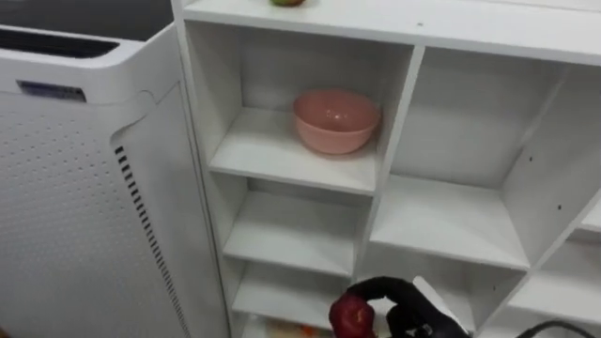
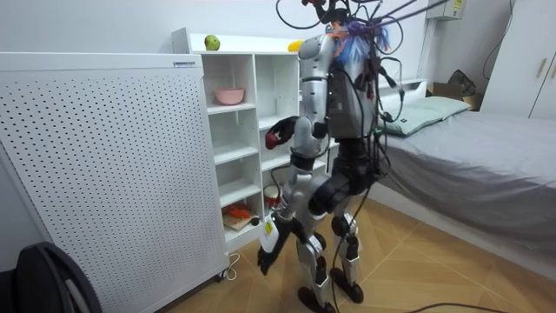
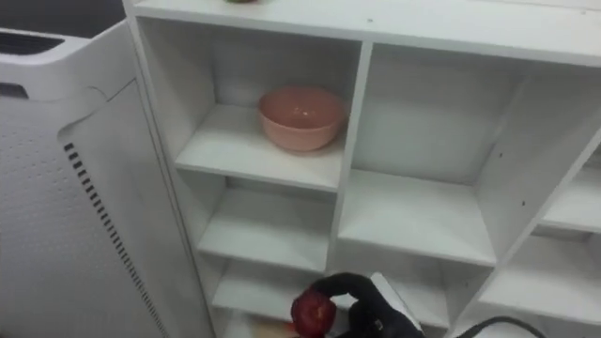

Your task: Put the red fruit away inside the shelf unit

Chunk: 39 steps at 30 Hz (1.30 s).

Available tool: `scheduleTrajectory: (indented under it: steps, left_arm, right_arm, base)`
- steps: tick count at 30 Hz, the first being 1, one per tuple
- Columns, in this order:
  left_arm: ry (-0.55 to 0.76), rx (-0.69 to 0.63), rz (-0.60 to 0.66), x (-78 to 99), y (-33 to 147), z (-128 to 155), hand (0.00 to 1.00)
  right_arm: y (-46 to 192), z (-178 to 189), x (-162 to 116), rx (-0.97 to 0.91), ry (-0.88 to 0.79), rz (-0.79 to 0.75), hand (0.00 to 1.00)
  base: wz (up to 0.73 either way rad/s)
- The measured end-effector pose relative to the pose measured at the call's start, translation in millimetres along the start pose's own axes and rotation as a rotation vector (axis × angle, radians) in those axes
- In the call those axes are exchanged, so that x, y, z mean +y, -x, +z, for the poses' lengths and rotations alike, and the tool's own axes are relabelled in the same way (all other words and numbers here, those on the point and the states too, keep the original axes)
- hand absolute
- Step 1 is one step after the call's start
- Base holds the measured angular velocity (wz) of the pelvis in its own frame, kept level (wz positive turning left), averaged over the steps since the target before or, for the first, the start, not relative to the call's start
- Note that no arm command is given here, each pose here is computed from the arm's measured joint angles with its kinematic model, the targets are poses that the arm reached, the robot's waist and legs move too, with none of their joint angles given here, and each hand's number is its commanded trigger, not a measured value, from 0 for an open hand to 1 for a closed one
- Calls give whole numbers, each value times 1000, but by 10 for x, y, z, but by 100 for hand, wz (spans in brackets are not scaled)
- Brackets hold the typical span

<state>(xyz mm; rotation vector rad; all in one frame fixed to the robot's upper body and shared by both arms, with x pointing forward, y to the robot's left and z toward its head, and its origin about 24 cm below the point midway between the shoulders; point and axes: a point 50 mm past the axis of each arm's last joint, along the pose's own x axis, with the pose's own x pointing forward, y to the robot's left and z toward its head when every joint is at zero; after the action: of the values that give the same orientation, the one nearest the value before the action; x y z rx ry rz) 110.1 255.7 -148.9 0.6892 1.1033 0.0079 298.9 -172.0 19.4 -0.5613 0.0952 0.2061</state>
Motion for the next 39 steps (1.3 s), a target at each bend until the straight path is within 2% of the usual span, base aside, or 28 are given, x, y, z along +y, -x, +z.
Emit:
scheduleTrajectory:
  steps: [7, 13, 24, 30, 39]
  left_arm:
    - [12, -72, 81, 80, -21, 188, 0]
    - [-13, -121, 100, 47, -10, 295, 0]
    - [-60, -183, 107, 48, 2, 437, 0]
    - [-33, -193, 108, 76, 5, 484, 0]
    - [42, -209, 123, 220, 11, 521, 0]
  right_arm:
    - [-75, -88, -136, 27, 34, -117, 100]
    - [-100, -238, -371, 95, 90, -227, 100]
    - [-250, -31, -1038, 83, 194, -482, 100]
    - [-295, 179, -1419, 55, 254, -639, 100]
    - [-254, 189, -1588, 91, 340, -719, 100]
  base:
    - [8]
    - [7]
    - [11]
    - [2]
    - [1]
